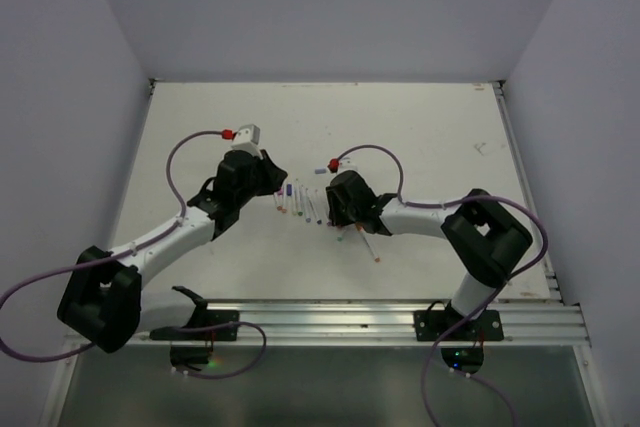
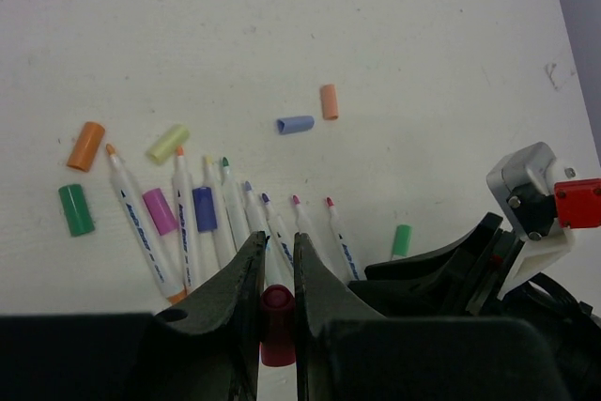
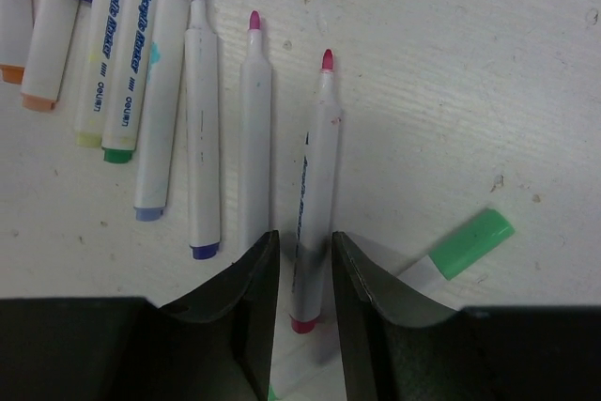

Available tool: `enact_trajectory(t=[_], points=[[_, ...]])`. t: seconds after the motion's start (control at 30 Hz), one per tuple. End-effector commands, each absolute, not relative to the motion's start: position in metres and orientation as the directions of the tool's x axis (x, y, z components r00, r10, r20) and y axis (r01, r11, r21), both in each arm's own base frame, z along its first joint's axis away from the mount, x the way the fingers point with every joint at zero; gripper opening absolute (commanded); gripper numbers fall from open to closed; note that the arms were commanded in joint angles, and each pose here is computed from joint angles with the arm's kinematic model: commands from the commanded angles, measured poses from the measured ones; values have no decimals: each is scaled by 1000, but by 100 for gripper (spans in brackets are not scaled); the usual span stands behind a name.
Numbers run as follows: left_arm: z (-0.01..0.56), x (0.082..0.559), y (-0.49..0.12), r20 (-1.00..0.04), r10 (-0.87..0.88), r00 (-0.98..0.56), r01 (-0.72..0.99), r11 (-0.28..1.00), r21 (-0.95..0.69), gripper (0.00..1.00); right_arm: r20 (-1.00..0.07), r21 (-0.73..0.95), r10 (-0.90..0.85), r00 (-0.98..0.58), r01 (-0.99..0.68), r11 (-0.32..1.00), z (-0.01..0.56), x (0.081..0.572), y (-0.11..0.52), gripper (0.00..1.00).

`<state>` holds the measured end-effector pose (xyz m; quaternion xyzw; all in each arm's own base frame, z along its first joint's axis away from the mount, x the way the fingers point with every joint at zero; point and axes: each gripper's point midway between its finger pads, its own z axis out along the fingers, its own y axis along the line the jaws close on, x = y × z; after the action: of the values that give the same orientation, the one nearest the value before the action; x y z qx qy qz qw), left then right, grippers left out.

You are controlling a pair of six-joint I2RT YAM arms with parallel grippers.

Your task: Open the pen caps

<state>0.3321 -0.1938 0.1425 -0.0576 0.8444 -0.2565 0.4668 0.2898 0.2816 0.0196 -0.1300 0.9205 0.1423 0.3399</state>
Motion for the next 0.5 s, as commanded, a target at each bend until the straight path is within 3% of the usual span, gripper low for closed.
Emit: enact_trajectory(t=[0.0, 0.37, 0.47], points=[[156, 344, -199, -765, -378, -523, 156, 839, -521, 0, -682, 220, -103, -724, -337, 915, 31, 299, 295, 33], [117, 365, -201, -750, -362, -553, 97, 867, -489, 0, -734, 233, -53, -677, -325, 917, 70, 300, 287, 34], [109, 376, -203, -752, -361, -551, 90, 870, -484, 0, -770, 188, -58, -635, -313, 931, 93, 300, 271, 40]])
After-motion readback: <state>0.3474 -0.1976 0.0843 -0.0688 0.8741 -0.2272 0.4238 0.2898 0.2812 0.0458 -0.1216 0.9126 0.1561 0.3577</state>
